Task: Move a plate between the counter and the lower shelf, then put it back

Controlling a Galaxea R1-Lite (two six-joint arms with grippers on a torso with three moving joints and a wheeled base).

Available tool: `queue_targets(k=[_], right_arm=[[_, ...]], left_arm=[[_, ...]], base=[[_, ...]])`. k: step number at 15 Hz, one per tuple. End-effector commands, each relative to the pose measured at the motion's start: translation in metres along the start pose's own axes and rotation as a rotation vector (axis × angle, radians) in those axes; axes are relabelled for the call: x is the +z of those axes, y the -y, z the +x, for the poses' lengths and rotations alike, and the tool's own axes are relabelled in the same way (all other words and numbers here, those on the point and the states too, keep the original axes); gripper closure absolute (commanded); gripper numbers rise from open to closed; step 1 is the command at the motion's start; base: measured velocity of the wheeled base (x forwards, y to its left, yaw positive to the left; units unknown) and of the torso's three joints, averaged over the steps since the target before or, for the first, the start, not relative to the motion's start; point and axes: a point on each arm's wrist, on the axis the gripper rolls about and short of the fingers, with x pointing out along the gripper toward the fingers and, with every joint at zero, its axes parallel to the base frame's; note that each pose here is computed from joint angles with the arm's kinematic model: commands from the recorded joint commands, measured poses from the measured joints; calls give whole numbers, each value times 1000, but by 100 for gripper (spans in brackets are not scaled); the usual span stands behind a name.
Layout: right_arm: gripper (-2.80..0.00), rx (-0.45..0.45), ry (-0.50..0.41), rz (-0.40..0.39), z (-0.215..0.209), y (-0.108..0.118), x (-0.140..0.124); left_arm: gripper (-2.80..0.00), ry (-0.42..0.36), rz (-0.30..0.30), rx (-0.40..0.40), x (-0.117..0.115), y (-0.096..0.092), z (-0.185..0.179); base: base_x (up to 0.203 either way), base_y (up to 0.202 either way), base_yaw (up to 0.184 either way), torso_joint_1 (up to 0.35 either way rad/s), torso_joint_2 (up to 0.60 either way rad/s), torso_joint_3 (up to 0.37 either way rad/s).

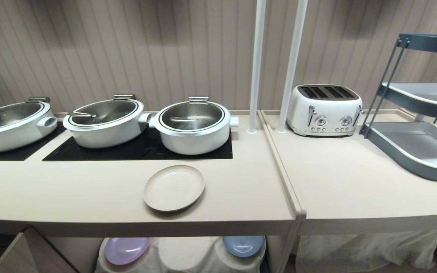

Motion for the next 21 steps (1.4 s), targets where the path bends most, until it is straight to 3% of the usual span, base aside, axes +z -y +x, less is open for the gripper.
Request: queue_targets(k=[1,21], right_arm=[[0,0,-1,1,0,0,0],[0,0,1,1,0,0,0]], left_arm=[[0,2,-1,0,0,0,0],[0,0,-8,2,0,0,0]], base=[[0,0,0,0,0,0],[0,0,0,0,0,0]])
